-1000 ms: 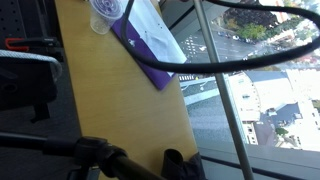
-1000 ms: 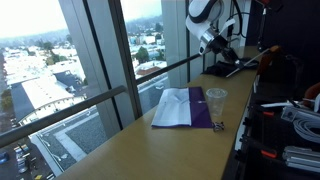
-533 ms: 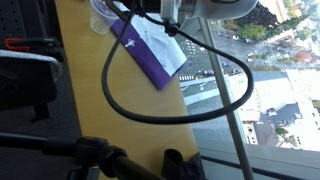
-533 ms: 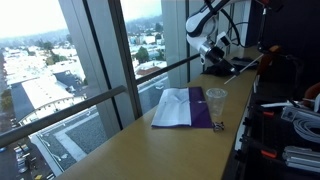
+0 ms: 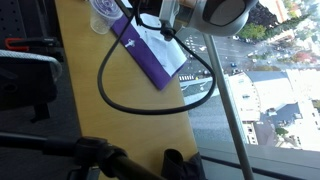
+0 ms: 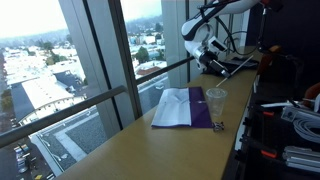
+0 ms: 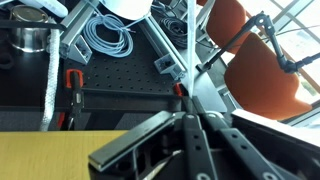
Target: Place the straw in the cup
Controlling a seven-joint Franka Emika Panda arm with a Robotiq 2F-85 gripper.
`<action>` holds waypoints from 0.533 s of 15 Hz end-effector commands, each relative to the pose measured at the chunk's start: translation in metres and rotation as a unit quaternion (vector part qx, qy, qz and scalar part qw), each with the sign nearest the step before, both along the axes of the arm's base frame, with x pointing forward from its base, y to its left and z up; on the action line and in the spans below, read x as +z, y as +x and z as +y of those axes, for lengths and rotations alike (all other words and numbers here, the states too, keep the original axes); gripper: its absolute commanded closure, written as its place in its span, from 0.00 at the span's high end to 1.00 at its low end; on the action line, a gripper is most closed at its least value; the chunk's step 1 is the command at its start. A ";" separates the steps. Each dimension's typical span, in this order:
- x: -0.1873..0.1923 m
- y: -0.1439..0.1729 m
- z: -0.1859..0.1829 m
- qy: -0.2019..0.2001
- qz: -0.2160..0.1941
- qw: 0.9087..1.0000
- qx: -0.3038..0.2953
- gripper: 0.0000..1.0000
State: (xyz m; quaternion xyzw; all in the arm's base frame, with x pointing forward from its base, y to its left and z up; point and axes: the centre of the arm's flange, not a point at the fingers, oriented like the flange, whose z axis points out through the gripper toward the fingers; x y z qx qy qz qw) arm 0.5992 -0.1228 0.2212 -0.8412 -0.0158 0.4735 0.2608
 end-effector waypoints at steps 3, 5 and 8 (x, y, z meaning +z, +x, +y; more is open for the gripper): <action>-0.007 0.017 0.002 0.008 0.035 0.999 -0.034 0.00; -0.010 0.012 0.005 0.003 0.044 0.998 -0.036 0.00; -0.012 0.008 0.002 -0.008 0.046 0.998 -0.037 0.00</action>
